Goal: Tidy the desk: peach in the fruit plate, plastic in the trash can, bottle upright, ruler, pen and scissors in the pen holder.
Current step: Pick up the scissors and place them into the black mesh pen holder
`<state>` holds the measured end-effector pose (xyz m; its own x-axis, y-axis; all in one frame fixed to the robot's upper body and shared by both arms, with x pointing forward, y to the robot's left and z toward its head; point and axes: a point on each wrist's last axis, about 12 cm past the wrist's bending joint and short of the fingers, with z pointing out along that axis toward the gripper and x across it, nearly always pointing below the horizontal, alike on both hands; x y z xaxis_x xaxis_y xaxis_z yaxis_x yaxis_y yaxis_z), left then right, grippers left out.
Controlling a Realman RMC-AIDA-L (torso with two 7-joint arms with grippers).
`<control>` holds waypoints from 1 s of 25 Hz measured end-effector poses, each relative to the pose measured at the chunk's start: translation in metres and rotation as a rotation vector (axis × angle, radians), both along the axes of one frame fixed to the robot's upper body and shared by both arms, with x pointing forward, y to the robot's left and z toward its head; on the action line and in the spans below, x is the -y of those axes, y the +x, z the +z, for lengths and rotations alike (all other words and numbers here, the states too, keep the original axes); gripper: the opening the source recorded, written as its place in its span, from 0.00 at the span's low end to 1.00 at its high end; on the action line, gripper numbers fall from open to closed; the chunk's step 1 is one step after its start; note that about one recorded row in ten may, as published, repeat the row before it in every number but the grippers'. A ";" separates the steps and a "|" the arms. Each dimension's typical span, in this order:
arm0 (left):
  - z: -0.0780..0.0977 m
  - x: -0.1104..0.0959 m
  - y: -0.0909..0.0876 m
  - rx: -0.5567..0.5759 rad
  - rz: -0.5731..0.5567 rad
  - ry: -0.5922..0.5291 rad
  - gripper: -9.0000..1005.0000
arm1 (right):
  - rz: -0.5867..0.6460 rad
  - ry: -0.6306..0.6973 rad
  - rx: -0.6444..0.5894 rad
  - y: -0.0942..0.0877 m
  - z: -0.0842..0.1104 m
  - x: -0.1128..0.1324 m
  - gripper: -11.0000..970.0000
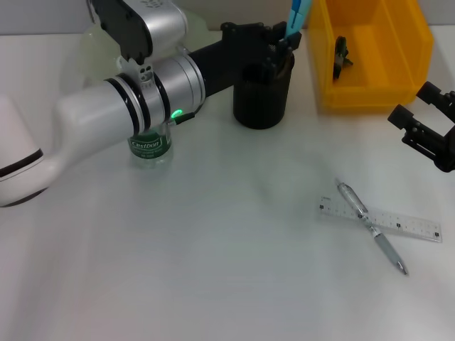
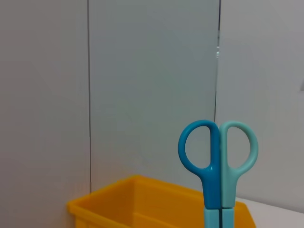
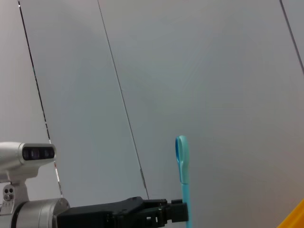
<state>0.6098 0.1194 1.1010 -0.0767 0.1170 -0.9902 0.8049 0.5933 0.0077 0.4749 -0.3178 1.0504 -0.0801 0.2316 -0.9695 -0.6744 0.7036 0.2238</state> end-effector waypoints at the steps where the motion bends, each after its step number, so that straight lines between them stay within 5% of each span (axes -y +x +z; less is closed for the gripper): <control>1: 0.000 0.001 0.000 0.001 -0.001 0.002 0.24 | 0.000 0.000 0.000 0.000 0.000 0.000 0.85; 25: 0.001 -0.003 0.007 0.000 0.052 0.017 0.25 | -0.002 0.002 -0.002 -0.002 -0.001 0.001 0.85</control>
